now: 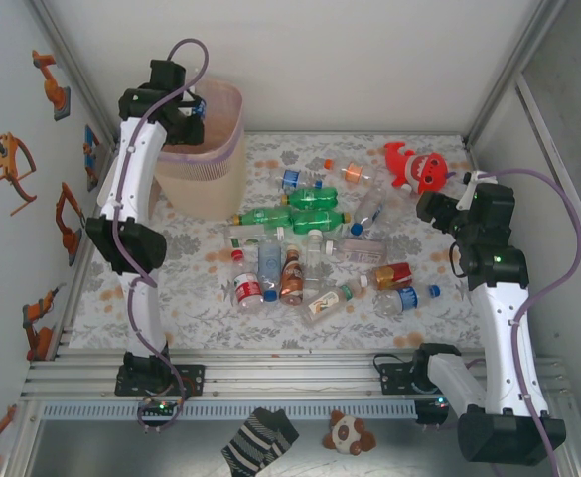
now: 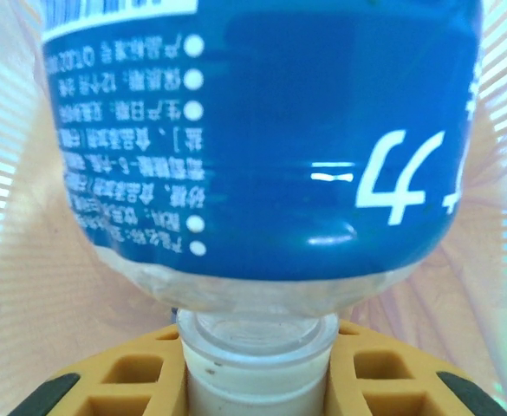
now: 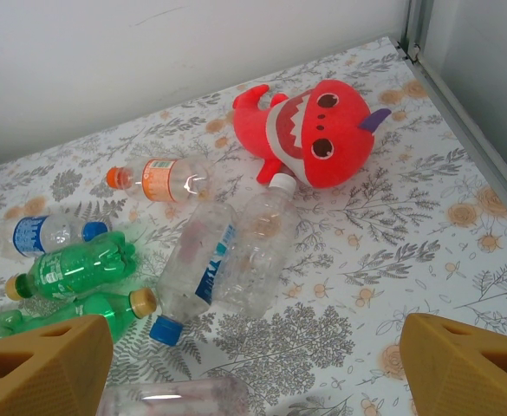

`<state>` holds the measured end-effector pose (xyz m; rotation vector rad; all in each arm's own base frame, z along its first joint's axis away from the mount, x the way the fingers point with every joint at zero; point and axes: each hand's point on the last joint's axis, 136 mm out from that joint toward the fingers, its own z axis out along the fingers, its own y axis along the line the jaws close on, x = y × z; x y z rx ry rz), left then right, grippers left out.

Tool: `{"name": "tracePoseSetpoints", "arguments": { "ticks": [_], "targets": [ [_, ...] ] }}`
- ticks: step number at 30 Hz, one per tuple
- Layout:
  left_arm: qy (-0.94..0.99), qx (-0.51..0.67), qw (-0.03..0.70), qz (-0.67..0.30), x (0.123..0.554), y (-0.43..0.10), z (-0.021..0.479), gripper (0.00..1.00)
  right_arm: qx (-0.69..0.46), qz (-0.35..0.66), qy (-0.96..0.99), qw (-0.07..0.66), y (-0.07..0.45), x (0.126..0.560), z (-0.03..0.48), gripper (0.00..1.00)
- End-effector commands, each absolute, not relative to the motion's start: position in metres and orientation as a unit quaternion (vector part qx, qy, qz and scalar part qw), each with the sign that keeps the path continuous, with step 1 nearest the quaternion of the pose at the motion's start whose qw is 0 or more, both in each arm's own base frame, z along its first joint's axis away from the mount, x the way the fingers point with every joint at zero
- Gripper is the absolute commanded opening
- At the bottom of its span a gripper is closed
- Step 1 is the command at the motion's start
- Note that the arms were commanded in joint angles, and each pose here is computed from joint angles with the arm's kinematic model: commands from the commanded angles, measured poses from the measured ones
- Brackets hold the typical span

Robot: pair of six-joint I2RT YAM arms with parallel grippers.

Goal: Put the plastic bottles in the bin

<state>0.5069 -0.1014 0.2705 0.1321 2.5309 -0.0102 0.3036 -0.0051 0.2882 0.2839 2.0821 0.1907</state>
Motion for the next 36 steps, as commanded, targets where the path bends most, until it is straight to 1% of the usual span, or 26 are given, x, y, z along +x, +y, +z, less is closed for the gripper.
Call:
{"name": "tracePoseSetpoints", "arguments": {
  "ticks": [1,9,18,27,36],
  "targets": [
    [0.958,0.049,0.281,0.012,0.516,-0.097,0.249,0.28,0.119,0.084,0.848,0.509,-0.004,0.303,0.301,0.85],
    [0.965,0.043,0.257,0.017,0.529,-0.095,0.216,0.28,0.121,0.082,0.849,0.509,-0.004,0.3,0.3,0.85],
    [0.98,0.049,0.19,0.017,0.514,-0.095,0.176,0.28,0.121,0.084,0.849,0.507,-0.004,0.3,0.298,0.85],
    [0.989,0.051,0.141,0.015,0.482,-0.097,0.169,0.29,0.123,0.089,0.849,0.506,-0.002,0.301,0.297,0.85],
    [0.992,0.038,0.121,0.014,0.46,-0.095,0.184,0.32,0.122,0.092,0.847,0.509,-0.002,0.3,0.299,0.85]
  ]
}}
